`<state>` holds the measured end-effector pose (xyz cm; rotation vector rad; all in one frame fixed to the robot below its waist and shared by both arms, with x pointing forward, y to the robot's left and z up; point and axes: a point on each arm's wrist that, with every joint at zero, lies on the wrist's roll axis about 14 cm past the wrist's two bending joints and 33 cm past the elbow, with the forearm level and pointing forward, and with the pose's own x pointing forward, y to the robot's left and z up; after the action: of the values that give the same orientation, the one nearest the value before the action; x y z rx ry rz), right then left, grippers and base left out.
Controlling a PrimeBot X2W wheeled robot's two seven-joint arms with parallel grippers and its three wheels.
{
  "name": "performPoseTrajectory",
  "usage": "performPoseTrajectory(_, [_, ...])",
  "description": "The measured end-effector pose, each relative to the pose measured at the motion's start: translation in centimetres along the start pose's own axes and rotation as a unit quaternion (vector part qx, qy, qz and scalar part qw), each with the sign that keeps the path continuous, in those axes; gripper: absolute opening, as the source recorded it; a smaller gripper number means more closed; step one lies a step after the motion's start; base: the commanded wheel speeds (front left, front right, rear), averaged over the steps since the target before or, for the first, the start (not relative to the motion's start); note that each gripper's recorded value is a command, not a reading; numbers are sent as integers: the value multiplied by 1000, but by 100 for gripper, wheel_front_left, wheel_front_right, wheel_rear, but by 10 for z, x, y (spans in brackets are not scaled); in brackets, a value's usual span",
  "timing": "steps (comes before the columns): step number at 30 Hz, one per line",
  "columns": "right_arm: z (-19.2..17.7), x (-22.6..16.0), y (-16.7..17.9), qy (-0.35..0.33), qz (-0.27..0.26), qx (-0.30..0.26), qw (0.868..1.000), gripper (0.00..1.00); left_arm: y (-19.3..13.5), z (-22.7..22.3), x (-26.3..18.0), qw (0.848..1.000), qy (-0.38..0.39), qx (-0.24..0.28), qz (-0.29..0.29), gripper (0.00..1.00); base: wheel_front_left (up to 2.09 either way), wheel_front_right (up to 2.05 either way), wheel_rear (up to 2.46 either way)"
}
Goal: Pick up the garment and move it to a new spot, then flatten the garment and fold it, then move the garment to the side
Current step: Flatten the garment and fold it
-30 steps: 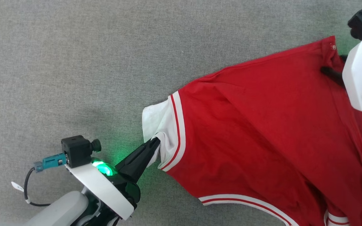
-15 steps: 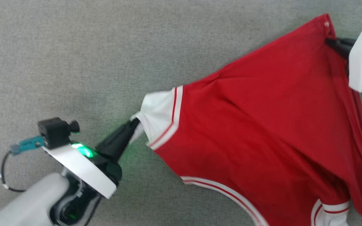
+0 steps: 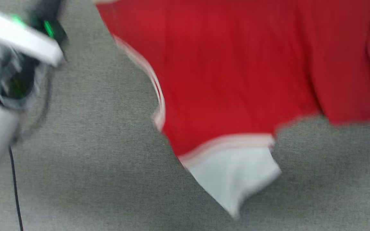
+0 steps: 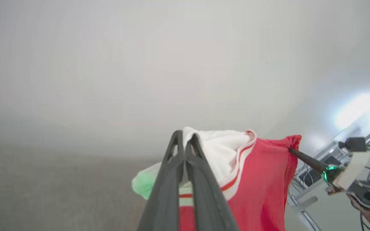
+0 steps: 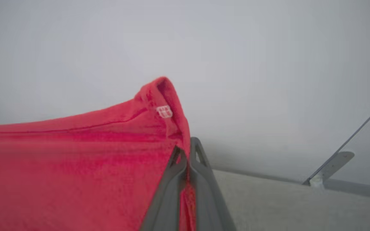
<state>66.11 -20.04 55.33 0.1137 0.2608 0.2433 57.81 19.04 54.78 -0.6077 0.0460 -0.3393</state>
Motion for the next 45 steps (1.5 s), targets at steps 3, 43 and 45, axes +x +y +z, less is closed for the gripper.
performPoseTrajectory(3, [34, 12, -2, -54, -12, -21, 998, 0, 6, 45, 35, 998, -64, -14, 11, 0, 0, 0, 0])
performPoseTrajectory(43, [-157, -92, -30, 90, -33, 64, 993, 0, -41, -114, -101, 973, 68, -221, 18, 0, 0, 0, 0])
performPoseTrajectory(45, [-162, -108, -28, 92, -32, 72, 993, 0, -46, -121, -116, 973, 82, -215, 18, 0, 0, 0, 0])
